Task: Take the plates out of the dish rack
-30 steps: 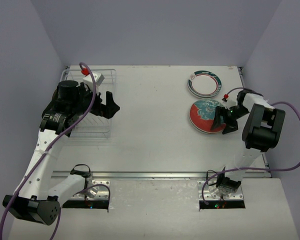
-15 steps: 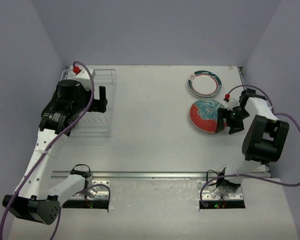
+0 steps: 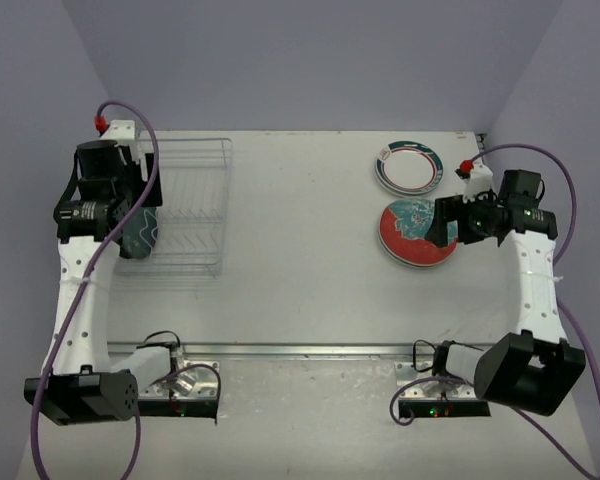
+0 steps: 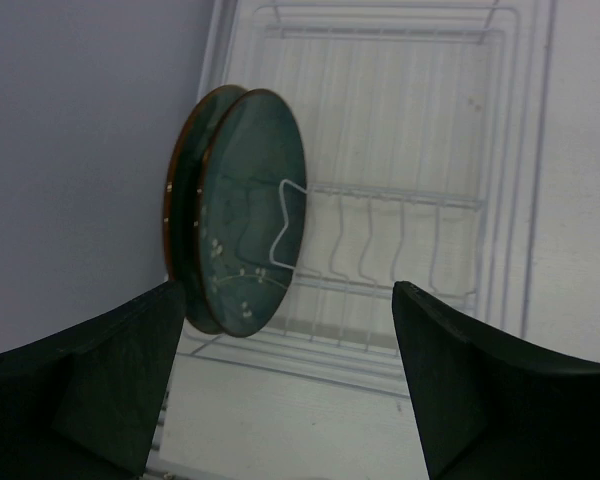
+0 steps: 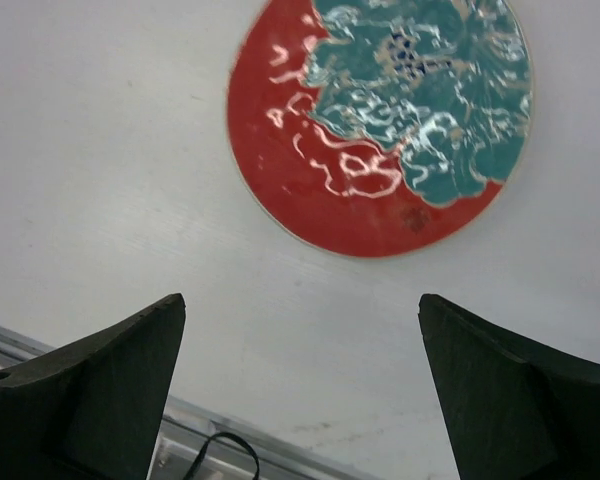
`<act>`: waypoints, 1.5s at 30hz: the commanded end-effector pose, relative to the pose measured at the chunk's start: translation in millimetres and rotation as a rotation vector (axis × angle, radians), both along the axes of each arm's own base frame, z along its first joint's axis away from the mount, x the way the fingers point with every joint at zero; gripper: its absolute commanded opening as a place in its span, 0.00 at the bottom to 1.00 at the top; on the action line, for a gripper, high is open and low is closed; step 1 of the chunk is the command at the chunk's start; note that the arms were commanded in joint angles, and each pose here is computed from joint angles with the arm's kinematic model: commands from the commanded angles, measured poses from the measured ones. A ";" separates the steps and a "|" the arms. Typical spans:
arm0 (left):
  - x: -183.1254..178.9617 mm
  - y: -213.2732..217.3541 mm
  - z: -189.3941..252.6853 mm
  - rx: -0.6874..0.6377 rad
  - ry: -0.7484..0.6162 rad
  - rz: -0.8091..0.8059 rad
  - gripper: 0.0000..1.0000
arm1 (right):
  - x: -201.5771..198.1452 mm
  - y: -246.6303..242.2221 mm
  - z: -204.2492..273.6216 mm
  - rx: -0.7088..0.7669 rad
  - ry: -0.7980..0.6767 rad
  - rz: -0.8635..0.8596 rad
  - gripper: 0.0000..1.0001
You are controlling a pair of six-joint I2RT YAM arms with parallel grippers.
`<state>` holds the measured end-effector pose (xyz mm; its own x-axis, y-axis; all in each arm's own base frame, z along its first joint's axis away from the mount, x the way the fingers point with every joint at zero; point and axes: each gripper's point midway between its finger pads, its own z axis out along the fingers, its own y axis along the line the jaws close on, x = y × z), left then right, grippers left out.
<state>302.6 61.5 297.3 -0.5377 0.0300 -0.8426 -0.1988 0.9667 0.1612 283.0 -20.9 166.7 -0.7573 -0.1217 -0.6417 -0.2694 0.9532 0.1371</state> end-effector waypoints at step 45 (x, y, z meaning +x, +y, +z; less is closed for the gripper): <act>47.3 93.6 -89.2 0.136 0.305 0.179 0.52 | -11.7 56.5 24.6 0.040 -0.342 0.195 0.99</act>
<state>343.7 141.6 209.3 -0.7896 0.0360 -0.6126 -0.2218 0.9141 0.3395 263.5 33.0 179.3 -0.5210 -0.2002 -0.8297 -0.4586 0.8855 0.0742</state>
